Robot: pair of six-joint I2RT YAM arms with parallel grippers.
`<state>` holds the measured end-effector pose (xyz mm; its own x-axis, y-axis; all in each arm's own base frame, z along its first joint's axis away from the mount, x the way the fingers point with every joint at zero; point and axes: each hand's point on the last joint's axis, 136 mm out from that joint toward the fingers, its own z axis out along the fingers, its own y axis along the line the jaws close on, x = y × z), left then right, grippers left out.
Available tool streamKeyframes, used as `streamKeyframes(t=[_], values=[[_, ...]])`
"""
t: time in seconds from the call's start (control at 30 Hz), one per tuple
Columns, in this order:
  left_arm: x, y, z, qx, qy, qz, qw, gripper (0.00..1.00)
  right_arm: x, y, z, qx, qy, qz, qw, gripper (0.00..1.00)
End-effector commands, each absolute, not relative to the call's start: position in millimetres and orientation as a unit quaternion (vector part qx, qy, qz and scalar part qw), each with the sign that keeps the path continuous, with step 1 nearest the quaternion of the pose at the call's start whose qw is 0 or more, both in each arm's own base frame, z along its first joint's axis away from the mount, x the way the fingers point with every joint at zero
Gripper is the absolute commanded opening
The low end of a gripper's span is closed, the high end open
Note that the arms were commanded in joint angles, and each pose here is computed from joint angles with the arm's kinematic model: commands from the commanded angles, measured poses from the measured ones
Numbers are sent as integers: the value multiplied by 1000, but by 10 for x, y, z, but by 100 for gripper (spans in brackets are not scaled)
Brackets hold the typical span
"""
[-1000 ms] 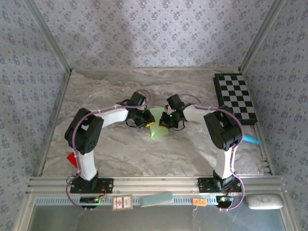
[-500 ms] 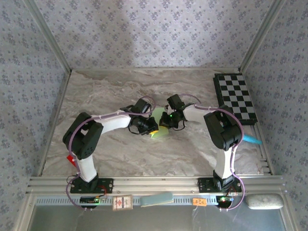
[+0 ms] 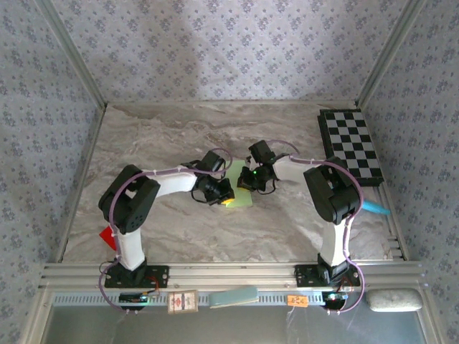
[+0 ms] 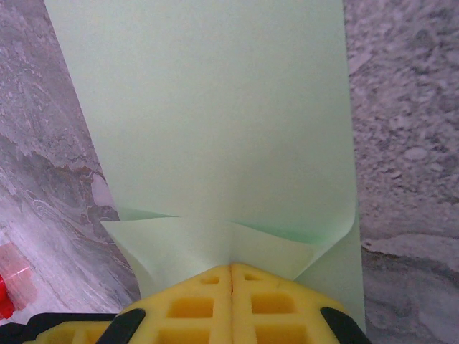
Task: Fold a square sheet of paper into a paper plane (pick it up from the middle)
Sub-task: Fold the triangle a second time at the center of the table.
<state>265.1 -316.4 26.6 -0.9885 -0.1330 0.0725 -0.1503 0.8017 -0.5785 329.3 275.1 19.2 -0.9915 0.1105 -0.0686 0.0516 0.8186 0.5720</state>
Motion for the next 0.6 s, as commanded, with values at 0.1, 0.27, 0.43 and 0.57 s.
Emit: streamKeyframes(t=[0.1, 0.27, 0.43, 0.57], values=[[2551, -3137, 144, 65, -952, 296, 30, 10, 3086, 2411, -274, 74, 975, 211, 4, 7], [2530, -3109, 99, 62, -954, 290, 32, 9, 3083, 2399, -284, 75, 975, 207, 3, 7], [2488, -3047, 40, 51, -959, 278, 31, 8, 3078, 2389, -294, 74, 976, 204, 2, 7], [2450, -2973, 1, 32, -963, 268, 22, 7, 3074, 2384, -306, 74, 977, 202, 0, 7]])
